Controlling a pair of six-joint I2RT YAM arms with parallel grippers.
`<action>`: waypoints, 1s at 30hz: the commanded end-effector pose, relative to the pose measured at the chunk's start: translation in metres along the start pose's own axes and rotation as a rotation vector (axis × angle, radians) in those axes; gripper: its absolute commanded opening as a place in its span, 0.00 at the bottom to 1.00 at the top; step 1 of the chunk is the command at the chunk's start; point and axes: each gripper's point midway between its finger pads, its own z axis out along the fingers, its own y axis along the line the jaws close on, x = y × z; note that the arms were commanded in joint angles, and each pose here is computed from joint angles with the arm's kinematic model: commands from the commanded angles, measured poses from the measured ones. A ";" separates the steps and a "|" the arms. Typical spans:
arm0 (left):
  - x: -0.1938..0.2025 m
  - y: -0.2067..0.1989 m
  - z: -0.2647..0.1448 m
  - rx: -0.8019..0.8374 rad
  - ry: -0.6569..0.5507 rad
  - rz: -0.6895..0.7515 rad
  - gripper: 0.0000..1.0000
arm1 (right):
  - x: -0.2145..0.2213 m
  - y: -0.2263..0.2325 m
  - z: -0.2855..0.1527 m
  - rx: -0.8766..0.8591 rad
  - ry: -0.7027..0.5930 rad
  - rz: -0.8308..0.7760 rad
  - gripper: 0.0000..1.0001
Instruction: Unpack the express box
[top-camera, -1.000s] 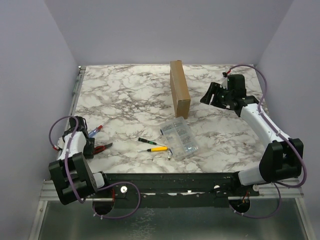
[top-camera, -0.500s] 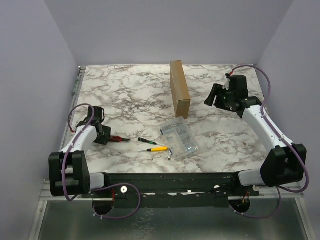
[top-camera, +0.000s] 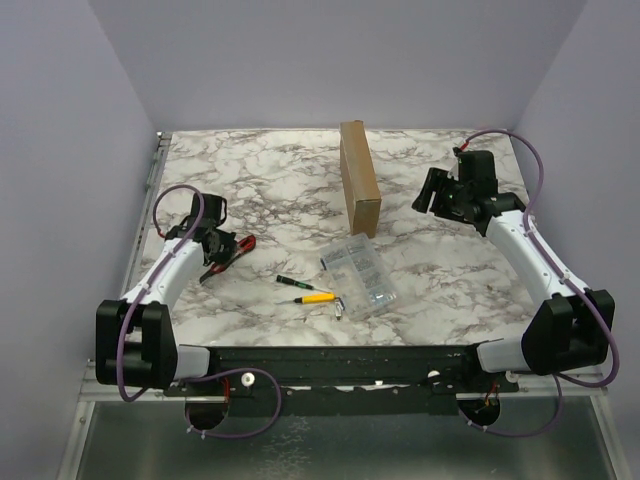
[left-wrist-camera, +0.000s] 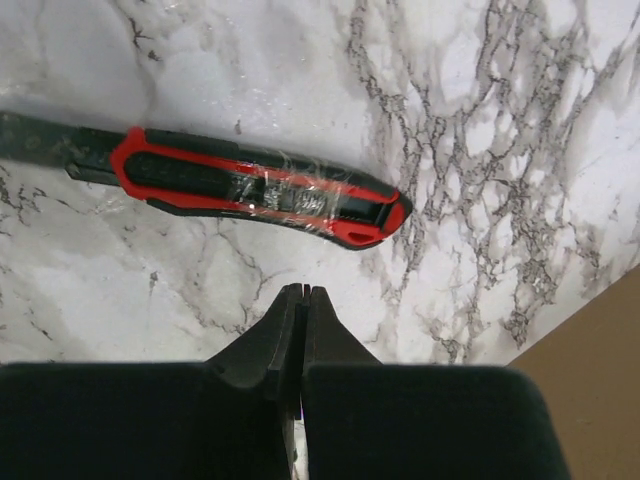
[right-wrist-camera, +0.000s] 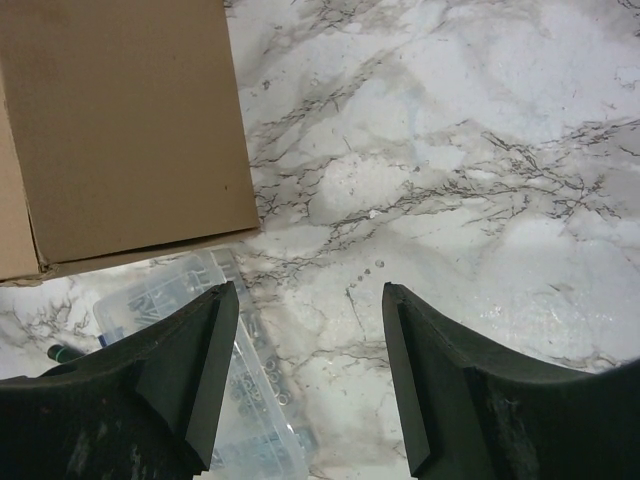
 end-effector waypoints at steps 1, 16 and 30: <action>-0.001 -0.020 -0.006 0.052 0.004 0.021 0.00 | -0.012 0.000 -0.009 0.015 -0.032 -0.016 0.68; -0.025 -0.029 0.007 0.078 -0.069 0.724 0.86 | -0.006 0.005 -0.005 -0.028 -0.026 -0.032 0.70; 0.012 -0.024 0.034 0.122 0.103 1.275 0.91 | 0.004 0.016 0.001 -0.103 0.004 -0.038 0.72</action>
